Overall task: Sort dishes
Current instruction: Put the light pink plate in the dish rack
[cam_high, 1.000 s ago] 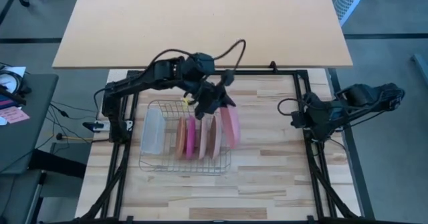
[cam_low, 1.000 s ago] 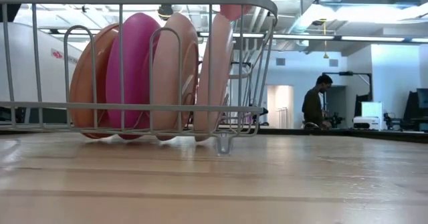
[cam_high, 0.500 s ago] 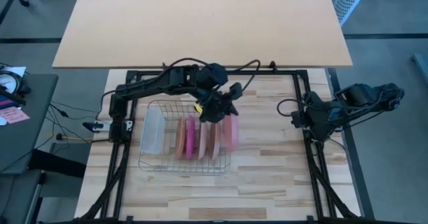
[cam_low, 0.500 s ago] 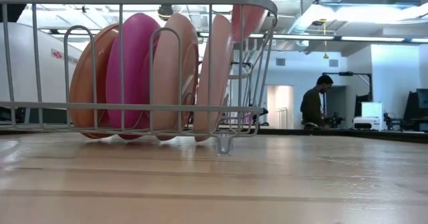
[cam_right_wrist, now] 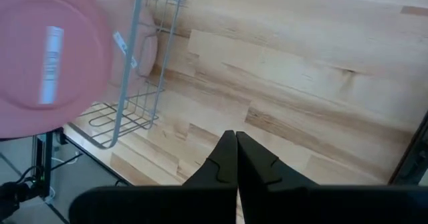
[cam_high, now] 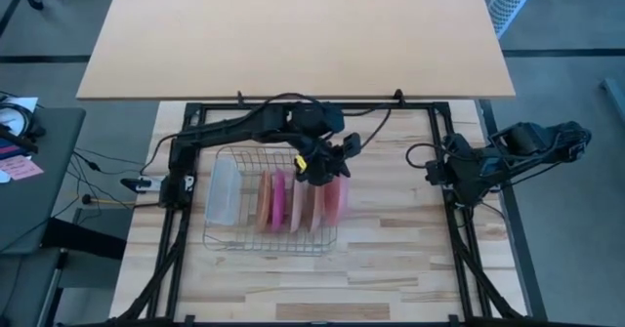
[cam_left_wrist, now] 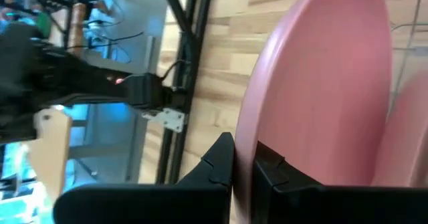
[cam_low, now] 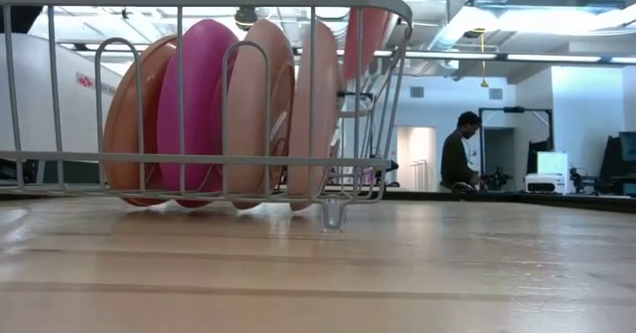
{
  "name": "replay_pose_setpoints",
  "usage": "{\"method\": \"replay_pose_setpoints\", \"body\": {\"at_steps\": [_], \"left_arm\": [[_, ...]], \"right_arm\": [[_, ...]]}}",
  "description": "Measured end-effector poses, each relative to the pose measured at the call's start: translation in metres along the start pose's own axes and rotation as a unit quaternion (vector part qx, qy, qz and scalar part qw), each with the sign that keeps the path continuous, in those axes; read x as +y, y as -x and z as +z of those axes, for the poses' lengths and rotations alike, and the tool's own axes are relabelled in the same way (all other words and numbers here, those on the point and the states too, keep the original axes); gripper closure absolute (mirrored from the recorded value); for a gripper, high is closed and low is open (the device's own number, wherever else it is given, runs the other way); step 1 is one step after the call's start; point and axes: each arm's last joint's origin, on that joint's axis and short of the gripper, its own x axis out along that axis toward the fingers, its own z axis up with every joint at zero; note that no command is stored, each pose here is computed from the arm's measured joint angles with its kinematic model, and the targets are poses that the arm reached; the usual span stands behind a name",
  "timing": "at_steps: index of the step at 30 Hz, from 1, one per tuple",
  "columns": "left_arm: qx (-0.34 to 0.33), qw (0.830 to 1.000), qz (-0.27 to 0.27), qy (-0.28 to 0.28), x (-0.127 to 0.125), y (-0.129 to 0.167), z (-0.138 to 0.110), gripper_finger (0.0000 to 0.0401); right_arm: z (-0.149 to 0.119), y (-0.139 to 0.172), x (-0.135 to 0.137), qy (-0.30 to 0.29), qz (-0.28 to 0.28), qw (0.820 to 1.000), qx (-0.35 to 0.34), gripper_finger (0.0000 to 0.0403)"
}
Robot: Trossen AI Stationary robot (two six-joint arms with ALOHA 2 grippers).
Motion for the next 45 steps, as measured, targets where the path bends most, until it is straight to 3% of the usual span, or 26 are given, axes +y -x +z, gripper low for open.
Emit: {"method": "replay_pose_setpoints", "body": {"at_steps": [11, 20, 24, 31, 39, 45], "left_arm": [[0.000, 0.999, -0.036, 0.000, -0.006, -0.040, -0.012, 0.0394], [0.008, 0.999, -0.031, 0.002, -0.005, -0.041, -0.011, 0.0394], [0.018, 0.999, -0.024, 0.031, -0.004, -0.037, -0.010, 0.0394], [0.022, 0.998, -0.054, 0.033, -0.010, -0.042, -0.011, 0.0394], [0.018, 0.999, -0.047, 0.019, -0.009, -0.041, -0.010, 0.0383], [0.011, 1.000, 0.003, 0.027, 0.001, -0.038, -0.003, 0.0382]], "right_arm": [[-0.001, -0.005, 0.007, -0.008, 0.003, 1.000, -0.011, 0.0401], [-0.003, -0.011, 0.014, -0.003, -0.007, 1.000, -0.011, 0.0401], [-0.003, -0.011, 0.014, -0.003, -0.007, 1.000, -0.011, 0.0401], [-0.003, -0.011, 0.013, -0.001, -0.006, 1.000, -0.011, 0.0401], [-0.003, -0.011, 0.013, 0.006, -0.008, 1.000, -0.011, 0.0401], [-0.003, -0.011, 0.014, 0.001, -0.003, 1.000, -0.011, 0.0401]]}}
